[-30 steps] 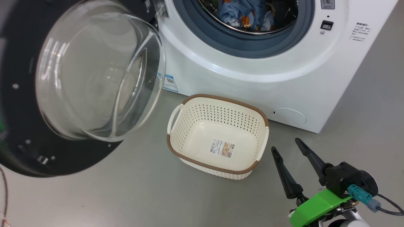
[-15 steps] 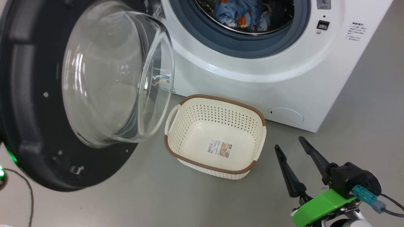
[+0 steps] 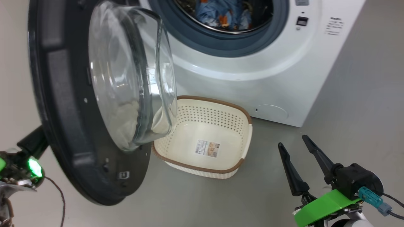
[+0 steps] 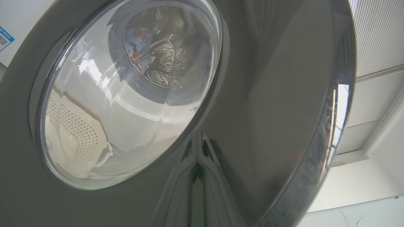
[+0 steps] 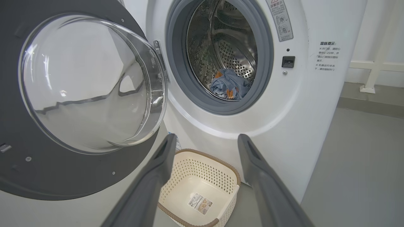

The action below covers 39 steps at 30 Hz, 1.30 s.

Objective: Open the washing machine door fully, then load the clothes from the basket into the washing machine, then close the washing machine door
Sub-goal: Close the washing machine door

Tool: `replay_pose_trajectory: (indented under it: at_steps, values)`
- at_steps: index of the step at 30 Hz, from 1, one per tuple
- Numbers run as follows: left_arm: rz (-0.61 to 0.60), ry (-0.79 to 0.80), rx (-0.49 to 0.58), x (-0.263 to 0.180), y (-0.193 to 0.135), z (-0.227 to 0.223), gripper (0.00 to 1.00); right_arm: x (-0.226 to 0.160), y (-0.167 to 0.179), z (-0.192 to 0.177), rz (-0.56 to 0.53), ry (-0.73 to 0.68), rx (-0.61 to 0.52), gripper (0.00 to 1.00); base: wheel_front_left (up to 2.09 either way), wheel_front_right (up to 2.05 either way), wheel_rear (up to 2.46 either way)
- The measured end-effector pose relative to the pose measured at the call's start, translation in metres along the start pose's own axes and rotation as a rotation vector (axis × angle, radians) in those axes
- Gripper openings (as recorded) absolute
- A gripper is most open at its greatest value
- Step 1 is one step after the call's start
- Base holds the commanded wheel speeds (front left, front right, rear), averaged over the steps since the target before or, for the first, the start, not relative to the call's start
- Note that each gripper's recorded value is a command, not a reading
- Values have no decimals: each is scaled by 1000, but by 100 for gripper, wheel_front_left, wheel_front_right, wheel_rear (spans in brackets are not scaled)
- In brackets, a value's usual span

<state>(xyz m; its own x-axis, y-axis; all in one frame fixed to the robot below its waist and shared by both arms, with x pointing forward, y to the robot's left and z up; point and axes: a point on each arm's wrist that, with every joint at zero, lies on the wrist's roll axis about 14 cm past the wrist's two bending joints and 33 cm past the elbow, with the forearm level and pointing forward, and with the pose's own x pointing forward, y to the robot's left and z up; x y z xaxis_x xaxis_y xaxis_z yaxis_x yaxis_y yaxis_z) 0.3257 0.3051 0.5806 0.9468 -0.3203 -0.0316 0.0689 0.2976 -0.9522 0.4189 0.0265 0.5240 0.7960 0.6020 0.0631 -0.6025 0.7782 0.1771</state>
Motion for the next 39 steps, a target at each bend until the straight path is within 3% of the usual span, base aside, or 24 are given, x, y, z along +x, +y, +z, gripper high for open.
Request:
replay_pose_trajectory:
  at_steps: [17,28,39]
  values:
    - [-152,233,-75,84,-27,-62,0,-47,-55,13,-202,-52,-3,100,0,0,0]
    - [-217,301,-108,152,-42,-87,0,-93,-99,14,-381,-82,7,100,0,0,0]
    - [-247,296,-206,220,-42,-97,0,-136,-138,17,-552,-109,-1,100,0,0,0]
